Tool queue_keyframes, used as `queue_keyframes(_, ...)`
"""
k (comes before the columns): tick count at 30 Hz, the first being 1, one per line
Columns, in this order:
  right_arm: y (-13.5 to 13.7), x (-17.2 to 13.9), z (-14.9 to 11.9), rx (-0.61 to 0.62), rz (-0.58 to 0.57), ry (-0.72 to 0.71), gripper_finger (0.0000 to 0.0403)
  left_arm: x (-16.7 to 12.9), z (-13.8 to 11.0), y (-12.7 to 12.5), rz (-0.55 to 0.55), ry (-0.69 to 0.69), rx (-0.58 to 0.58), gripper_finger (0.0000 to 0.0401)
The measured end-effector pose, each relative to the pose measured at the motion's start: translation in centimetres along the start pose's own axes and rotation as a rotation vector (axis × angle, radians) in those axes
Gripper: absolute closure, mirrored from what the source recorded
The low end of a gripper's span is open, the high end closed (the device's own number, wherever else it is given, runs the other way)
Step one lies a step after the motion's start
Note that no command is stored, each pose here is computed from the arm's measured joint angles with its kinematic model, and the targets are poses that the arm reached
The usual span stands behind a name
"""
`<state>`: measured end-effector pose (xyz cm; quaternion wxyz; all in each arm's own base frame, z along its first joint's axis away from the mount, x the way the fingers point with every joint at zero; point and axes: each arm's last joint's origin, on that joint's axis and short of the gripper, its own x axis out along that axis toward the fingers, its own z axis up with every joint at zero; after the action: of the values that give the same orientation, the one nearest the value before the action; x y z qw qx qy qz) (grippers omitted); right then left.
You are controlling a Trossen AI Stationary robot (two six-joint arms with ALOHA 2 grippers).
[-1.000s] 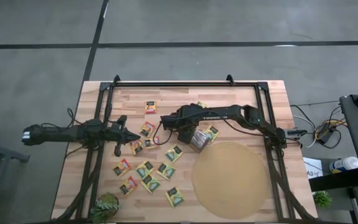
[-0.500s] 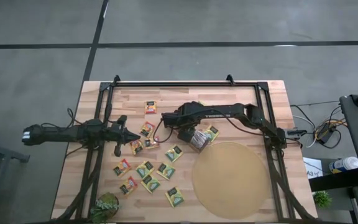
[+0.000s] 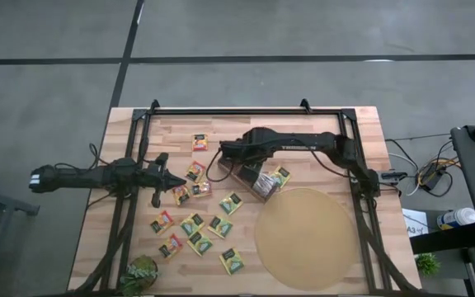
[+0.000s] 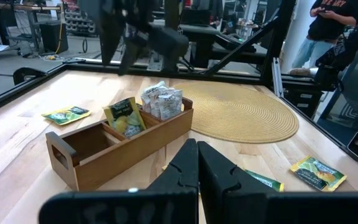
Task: Pick & Place Tea
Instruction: Put the yellow tea bag into the middle section of the wooden organizer
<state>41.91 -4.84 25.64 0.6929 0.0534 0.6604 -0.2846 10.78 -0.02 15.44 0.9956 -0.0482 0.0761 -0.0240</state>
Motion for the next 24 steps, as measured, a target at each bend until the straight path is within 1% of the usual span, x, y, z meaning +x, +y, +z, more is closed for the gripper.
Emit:
queue_keyframes(4, -1.4, -0.6, 0.1, 0.043, 0.040, 0.002, 0.0254, 0.0, 0.0, 0.0, 0.000, 0.000, 0.000, 0.0401)
queue_keyframes(7, -2.4, -0.3, 0.4, 0.121, 0.054, 0.018, 0.0254, 0.0, 0.0, 0.0, -0.001, 0.000, 0.000, 0.0401)
queue_keyframes(12, -4.3, 0.9, 0.8, 0.389, 0.040, 0.057, 0.0254, 0.0, 0.0, 0.0, -0.001, 0.000, 0.000, 0.0401)
queue_keyframes(16, -5.3, 2.0, 0.9, 0.526, 0.020, 0.085, 0.0254, 0.0, 0.0, 0.0, -0.001, 0.000, 0.000, 0.0401)
queue_keyframes(24, -7.0, 4.4, 0.3, 0.853, -0.045, 0.159, 0.0254, 0.0, 0.0, 0.0, 0.000, 0.000, 0.000, 0.0401)
